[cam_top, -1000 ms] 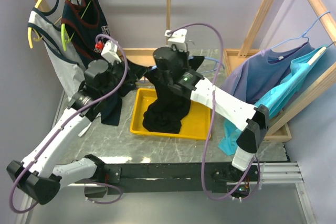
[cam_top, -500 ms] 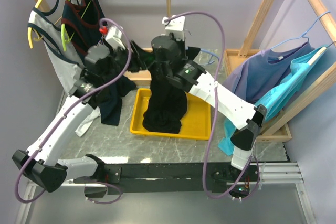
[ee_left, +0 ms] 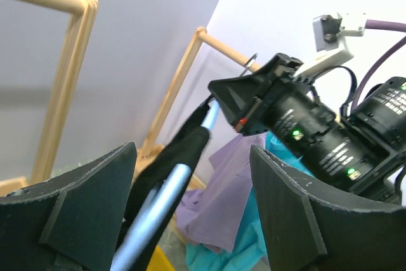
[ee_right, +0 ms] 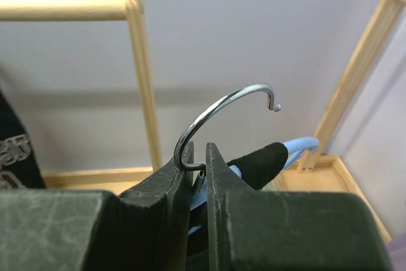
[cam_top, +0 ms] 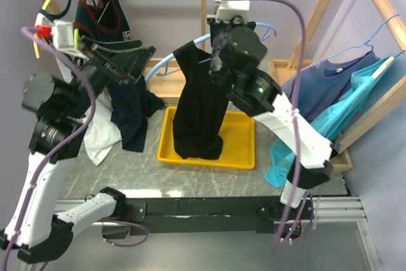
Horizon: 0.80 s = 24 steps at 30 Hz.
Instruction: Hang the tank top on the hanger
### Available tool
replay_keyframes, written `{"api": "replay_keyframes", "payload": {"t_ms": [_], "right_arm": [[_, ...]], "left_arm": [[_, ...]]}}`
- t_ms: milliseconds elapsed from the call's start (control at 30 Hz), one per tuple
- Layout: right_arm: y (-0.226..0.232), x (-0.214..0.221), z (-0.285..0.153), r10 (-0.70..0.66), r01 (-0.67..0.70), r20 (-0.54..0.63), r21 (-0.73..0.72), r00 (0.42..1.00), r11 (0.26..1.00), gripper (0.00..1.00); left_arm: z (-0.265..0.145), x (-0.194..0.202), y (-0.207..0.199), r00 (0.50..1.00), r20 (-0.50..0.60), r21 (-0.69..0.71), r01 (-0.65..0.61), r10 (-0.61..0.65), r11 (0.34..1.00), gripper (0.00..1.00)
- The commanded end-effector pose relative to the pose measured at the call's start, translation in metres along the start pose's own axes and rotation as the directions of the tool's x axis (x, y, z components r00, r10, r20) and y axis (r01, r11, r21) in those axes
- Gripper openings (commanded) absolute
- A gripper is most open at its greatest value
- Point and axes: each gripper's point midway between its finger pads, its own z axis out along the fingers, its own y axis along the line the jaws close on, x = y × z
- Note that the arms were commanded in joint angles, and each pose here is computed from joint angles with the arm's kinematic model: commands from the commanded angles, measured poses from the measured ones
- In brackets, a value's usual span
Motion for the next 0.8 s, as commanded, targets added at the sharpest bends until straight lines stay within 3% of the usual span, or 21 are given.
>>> {"api": "replay_keyframes", "payload": {"t_ms": [0,167,367,433,633,767], "right_arm": [[0.021,0.021,-0.012,-0.025,0.023,-0.012,-0.138,1.000,0.990,0.00],[0.035,0.077,-0.027,0.002,-0.017,-0.069,-0.217,0.998,0.976,0.00],[0.052,0.121,-0.029,-0.050,0.023,-0.112,-0.232,0.992,0.972,0.00],[0.059,0.129,-0.028,-0.062,0.031,-0.123,-0.240,0.990,0.970,0.00],[0.068,0.138,-0.028,-0.074,0.038,-0.133,-0.256,0.988,0.966,0.00],[0.072,0.139,-0.027,-0.072,0.034,-0.139,-0.261,0.988,0.965,0.00]], "left_arm": [[-0.004,0.012,0.014,0.997,-0.034,-0.039,-0.065,0.063,0.997,0.78],[-0.023,0.055,0.040,0.968,-0.208,-0.088,-0.160,0.139,0.983,0.69],[-0.050,0.127,0.063,0.874,-0.468,-0.047,-0.175,0.133,0.983,0.61],[-0.055,0.141,0.068,0.853,-0.505,-0.040,-0.179,0.135,0.983,0.65],[-0.063,0.171,0.081,0.783,-0.608,-0.016,-0.174,0.129,0.985,0.62],[-0.063,0.178,0.081,0.778,-0.615,0.000,-0.160,0.126,0.987,0.61]]}}
